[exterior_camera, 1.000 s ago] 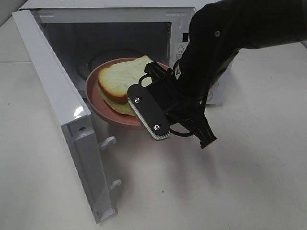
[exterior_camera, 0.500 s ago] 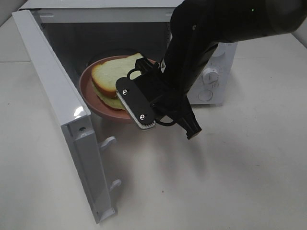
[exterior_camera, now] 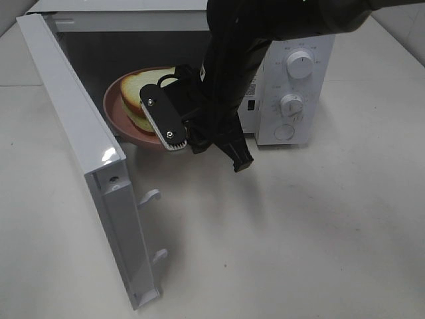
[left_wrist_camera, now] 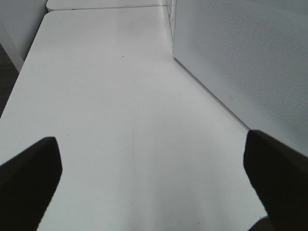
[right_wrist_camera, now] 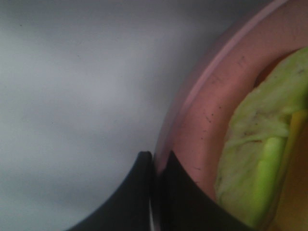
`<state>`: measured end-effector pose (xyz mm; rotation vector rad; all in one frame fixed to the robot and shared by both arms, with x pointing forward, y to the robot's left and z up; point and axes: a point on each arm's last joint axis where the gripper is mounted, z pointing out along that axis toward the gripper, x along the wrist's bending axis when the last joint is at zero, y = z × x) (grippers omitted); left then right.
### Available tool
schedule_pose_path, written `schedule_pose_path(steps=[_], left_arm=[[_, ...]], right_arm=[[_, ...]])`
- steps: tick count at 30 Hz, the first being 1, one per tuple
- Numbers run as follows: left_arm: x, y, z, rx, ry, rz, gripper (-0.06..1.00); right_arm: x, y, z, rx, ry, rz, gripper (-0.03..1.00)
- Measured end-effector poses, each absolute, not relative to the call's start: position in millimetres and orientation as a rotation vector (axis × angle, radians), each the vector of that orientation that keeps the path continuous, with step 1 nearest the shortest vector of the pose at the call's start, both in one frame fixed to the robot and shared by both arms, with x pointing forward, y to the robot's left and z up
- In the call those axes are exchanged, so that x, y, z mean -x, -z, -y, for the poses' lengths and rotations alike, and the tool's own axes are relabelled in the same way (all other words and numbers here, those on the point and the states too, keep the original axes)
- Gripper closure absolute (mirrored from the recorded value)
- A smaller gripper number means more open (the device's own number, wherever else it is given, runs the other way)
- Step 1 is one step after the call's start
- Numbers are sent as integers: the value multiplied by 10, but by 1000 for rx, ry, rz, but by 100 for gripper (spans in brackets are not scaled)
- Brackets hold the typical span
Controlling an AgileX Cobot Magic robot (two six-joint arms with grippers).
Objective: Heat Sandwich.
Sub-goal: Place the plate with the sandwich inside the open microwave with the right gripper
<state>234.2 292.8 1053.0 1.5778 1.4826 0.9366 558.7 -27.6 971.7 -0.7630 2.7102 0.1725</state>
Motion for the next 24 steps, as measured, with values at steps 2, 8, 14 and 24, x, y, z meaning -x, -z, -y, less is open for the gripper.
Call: schedule_pose_path(steps=[2,8,14,24], left_arm=[[-2342,-10530,-2928,-1578,-937,-1483,-3],[-2342,-10530,-2928,-1578,-937,-1483,-3],[-2342,-10530,-2928,-1578,-937,-1483,-3],[-2342,-10530,-2928,-1578,-937,-1483,-3]], right_arm=[[-5629,-9724,246,747,-169,-2715,94],[-5719,-9710,175,703,-171,-2723,94],[-5817,-9653,105,659,-153,-2748,94],[-6021,-9644,-63,606,-173,-2731,94]])
